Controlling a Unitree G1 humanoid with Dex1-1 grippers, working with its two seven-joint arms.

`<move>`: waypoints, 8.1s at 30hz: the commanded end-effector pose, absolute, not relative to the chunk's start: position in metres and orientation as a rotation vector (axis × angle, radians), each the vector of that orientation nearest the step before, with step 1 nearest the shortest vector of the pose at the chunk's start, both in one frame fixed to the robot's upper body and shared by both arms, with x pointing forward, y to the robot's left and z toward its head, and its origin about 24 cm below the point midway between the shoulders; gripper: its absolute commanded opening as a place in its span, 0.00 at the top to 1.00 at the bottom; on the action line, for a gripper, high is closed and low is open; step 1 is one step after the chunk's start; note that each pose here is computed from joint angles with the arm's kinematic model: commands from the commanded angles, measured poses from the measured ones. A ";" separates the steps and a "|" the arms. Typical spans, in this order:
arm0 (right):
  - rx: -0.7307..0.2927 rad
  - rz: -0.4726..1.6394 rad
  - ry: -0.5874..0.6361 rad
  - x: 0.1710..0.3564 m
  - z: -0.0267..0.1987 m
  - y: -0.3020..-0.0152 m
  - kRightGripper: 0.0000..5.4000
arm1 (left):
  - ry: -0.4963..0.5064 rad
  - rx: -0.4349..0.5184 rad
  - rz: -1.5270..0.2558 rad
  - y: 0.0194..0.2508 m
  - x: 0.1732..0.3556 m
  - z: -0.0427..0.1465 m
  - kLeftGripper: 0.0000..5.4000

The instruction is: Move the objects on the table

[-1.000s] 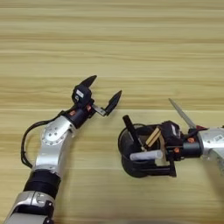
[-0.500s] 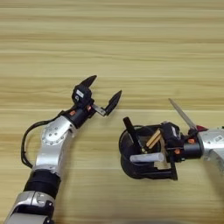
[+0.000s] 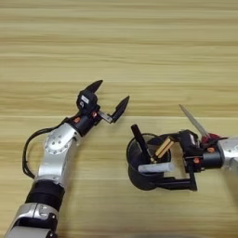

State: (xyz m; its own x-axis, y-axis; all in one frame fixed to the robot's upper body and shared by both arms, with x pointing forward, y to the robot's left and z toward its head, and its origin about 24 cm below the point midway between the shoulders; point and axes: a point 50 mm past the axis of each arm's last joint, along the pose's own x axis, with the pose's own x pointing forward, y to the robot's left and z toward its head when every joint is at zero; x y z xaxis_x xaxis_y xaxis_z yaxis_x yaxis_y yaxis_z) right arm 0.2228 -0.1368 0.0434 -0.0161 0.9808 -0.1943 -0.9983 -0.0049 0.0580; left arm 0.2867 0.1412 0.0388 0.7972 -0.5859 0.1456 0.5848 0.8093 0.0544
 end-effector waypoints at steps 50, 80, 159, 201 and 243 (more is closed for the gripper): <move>-0.156 0.666 0.226 0.200 0.038 -0.236 0.01 | -0.168 0.027 -0.630 0.142 0.292 0.041 0.00; -0.066 0.557 0.499 0.202 0.006 -0.243 0.05 | -0.173 0.024 -0.629 0.141 0.294 0.043 0.00; -0.217 1.060 0.465 0.176 0.018 -0.207 0.07 | -0.179 0.028 -0.627 0.140 0.295 0.043 0.00; -0.213 1.236 0.257 0.190 0.046 -0.166 0.00 | -0.181 0.024 -0.618 0.140 0.295 0.042 0.00; -0.193 1.379 0.201 0.203 0.047 -0.127 0.00 | -0.181 0.021 -0.618 0.137 0.295 0.042 0.00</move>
State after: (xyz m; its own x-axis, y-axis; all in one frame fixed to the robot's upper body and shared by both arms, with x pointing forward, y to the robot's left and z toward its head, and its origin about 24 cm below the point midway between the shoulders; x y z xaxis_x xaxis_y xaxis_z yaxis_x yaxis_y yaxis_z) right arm 0.2001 -0.1299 0.0459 0.1908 0.9495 -0.2491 -0.9810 0.1937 -0.0131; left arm 0.2924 0.1381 0.0386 0.8025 -0.5757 0.1569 0.5756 0.8162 0.0506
